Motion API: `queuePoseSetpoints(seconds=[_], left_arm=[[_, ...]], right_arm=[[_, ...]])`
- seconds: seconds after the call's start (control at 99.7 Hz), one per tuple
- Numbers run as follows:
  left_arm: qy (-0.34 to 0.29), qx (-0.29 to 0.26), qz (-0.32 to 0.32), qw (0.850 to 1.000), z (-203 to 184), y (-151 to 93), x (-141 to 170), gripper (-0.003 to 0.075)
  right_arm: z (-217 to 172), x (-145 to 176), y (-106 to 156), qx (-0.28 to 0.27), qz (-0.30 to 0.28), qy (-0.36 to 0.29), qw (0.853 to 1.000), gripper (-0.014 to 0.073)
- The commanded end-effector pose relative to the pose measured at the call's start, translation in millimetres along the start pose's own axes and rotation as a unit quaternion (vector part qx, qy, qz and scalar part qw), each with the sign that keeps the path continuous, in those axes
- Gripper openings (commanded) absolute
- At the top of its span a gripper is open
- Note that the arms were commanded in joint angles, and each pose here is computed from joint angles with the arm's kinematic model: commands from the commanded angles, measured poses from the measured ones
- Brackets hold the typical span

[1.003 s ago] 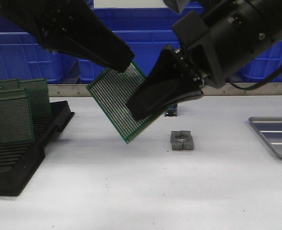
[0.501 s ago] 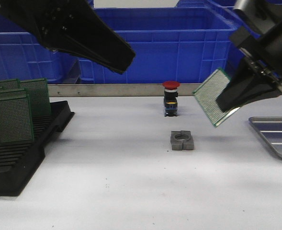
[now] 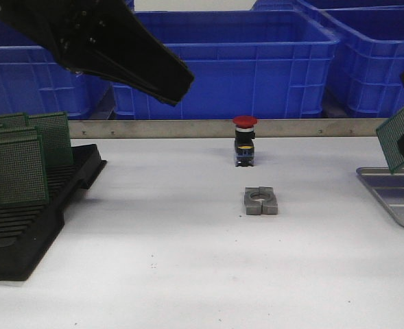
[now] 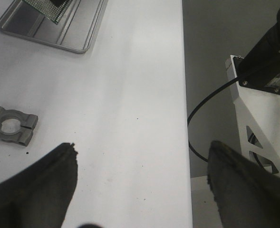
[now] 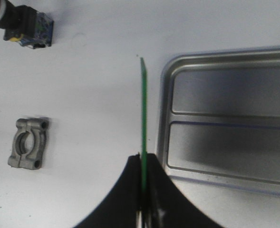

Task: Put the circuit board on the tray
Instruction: 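Carry the board with the right gripper and lower it onto the silver tray, then move the left gripper back to the rack and grasp another green board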

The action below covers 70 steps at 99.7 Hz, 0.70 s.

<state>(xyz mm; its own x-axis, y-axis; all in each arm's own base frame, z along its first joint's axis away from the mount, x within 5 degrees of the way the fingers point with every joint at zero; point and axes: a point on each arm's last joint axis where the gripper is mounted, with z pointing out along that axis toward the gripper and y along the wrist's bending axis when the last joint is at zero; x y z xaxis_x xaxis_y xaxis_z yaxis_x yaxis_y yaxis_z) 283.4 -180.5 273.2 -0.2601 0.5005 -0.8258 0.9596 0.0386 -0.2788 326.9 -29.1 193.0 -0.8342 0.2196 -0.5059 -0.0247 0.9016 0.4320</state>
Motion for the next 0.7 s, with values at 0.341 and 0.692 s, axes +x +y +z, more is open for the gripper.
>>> queuePoseSetpoints(seconds=[0.341, 0.692], left_arm=[[-0.043, 0.032, 0.020, 0.998, -10, -20, -23, 0.0533], [-0.007, -0.049, 0.067, 0.997, -52, 2, -31, 0.0533]], right_arm=[[-1, -2, -20, 0.024, -0.011, 0.012, 1.000, 0.0433], [-2, -1, -28, 0.066, -0.060, 0.019, 0.996, 0.0630]])
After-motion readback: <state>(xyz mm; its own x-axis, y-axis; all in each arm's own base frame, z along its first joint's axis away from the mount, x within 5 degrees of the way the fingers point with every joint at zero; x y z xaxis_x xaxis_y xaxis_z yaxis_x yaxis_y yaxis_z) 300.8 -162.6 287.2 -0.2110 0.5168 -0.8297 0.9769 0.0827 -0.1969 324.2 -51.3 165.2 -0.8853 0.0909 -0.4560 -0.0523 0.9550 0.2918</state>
